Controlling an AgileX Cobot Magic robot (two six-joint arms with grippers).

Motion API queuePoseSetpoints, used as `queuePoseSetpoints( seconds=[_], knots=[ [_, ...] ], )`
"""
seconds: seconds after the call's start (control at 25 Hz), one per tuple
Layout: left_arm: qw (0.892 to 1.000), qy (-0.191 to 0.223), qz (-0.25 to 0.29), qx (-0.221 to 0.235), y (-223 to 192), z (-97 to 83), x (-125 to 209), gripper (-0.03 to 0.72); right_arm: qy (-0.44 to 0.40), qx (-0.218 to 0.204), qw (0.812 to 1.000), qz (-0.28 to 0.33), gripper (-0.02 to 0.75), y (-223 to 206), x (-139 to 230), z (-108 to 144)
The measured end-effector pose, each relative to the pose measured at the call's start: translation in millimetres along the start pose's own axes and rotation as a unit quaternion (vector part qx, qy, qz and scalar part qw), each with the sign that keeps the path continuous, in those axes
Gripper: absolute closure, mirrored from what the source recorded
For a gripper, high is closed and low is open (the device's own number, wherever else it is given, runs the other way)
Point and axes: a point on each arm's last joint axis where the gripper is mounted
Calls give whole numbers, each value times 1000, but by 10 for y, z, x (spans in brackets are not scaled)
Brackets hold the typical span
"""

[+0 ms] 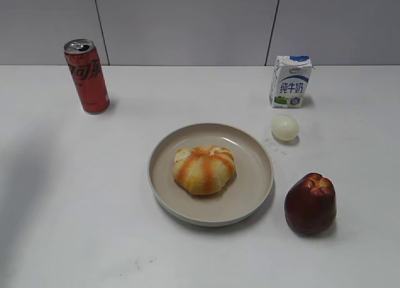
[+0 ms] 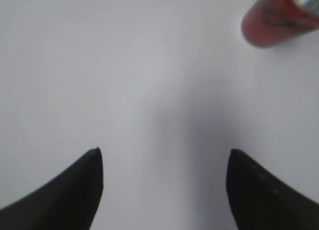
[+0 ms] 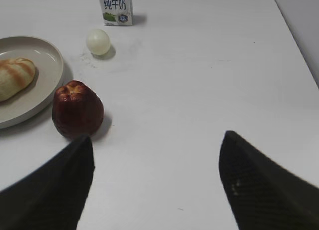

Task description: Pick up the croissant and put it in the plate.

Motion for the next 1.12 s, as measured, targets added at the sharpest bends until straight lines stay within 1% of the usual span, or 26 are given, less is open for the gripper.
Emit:
queuePoseSetpoints(
  seconds=[0.08, 0.32, 0.44, 0.52, 0.64, 0.8, 1.0, 1.12],
  knots=[
    [1000, 2, 21, 0, 14, 8, 270, 106, 0, 0, 1000, 0, 150, 0, 0, 0],
    [997, 5, 72, 4, 70, 14, 1334, 106, 0, 0, 1000, 0, 150, 0, 0, 0],
    [998, 6, 63, 4, 52, 26, 1776, 108, 0, 0, 1000, 0, 150, 0, 0, 0],
    [999, 7, 48, 5, 34, 33, 2034, 109, 0, 0, 1000, 0, 150, 0, 0, 0],
    [1000, 6, 15, 5, 9, 43, 2334, 109, 0, 0, 1000, 0, 150, 0, 0, 0],
    [1000, 8, -26, 12, -4, 42, 2642, 109, 0, 0, 1000, 0, 150, 0, 0, 0],
    [994, 4, -108, 18, 178, 34, 2824, 109, 0, 0, 1000, 0, 150, 0, 0, 0],
    [987, 1, -158, 20, 279, 31, 2944, 109, 0, 0, 1000, 0, 150, 0, 0, 0]
  ],
)
Point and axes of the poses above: a point on each arm's last joint axis where the gripper is mounted, y pointing back along that axis away from the gripper, z along the wrist's bending axis when the last joint is at zero, x = y × z, and after that the axes turned 7 degrees about y, right-handed
